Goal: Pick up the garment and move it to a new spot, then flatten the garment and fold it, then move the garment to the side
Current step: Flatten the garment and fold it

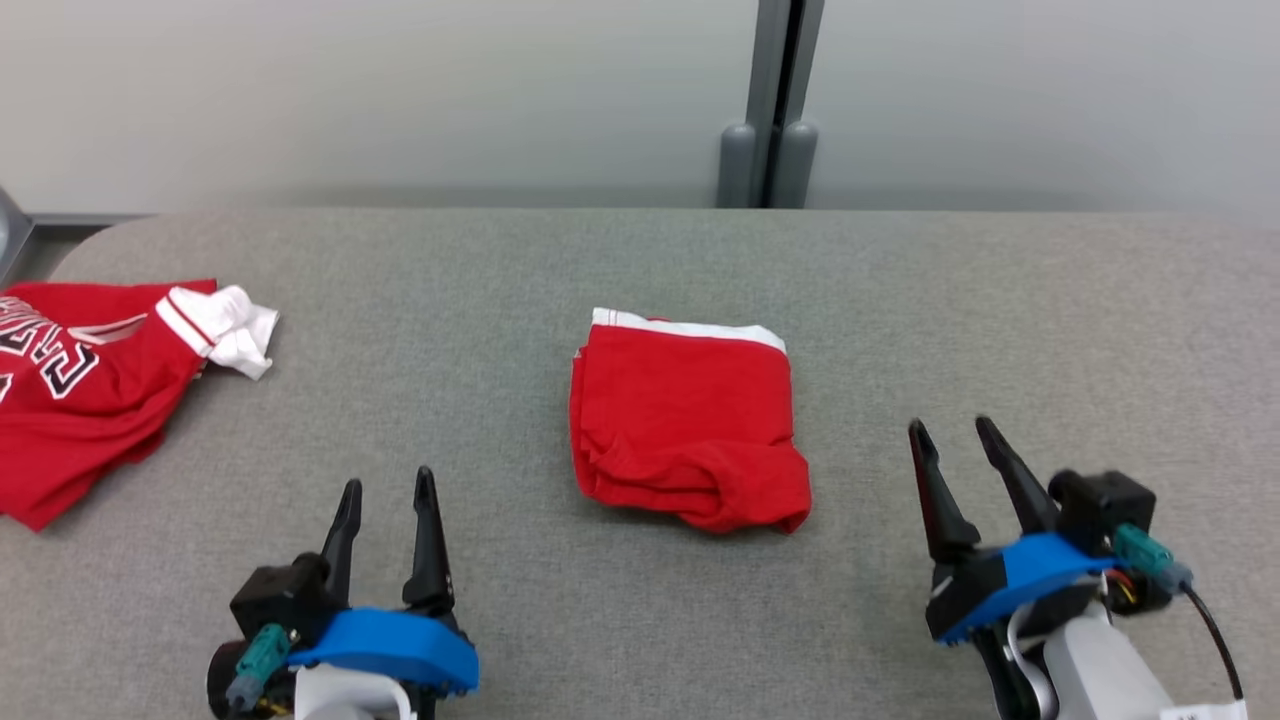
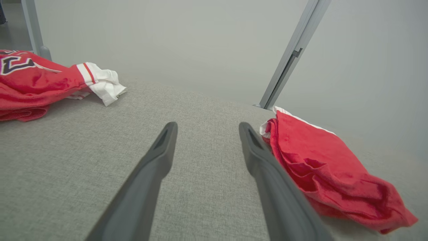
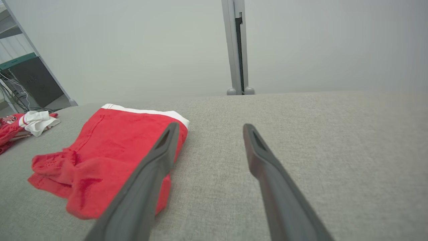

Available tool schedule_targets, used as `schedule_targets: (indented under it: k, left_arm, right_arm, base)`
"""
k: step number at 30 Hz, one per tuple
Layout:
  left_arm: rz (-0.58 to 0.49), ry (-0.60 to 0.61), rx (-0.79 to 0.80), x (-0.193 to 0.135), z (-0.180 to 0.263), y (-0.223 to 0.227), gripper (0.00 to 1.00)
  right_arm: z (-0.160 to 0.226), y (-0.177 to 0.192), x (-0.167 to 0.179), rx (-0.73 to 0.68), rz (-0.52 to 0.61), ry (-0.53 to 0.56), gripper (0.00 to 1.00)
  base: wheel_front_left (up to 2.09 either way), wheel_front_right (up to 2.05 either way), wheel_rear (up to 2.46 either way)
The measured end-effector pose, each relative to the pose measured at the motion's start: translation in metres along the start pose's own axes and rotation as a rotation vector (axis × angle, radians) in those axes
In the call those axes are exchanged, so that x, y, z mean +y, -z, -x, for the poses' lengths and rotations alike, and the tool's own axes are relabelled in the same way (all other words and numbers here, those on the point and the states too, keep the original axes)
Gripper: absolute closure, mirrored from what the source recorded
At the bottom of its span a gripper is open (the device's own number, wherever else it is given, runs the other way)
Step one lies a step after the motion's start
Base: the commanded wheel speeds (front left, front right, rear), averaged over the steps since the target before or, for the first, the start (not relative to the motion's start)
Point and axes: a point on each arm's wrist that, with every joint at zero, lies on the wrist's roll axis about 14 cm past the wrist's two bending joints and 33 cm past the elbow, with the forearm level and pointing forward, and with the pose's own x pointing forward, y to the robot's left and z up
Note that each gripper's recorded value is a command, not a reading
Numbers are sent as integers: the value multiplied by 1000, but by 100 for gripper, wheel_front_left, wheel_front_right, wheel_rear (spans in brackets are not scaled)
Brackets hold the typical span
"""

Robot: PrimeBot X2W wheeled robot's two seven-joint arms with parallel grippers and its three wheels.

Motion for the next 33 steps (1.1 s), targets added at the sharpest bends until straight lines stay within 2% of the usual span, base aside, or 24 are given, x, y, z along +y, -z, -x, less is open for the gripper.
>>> schedule_targets:
  k: [9,20,21,22,33]
  left_arm:
    - [-42,1,27,1,29,12,0]
    - [-50,11,29,-2,34,14,0]
    - [-44,10,33,-2,35,15,0]
    - [-44,10,33,-2,35,15,0]
    - [-17,-26,38,7,38,16,0]
  right_arm:
    - [44,19,-20,50,5,86,0]
    - [52,23,-18,54,-21,86,0]
    - [49,23,-13,55,-21,73,64]
    - [49,23,-13,55,-21,73,100]
    - [-36,-23,65,-38,81,-194,100]
  base:
    - [0,0,0]
    - [0,0,0]
    - [0,0,0]
    - [0,0,0]
    - [0,0,0]
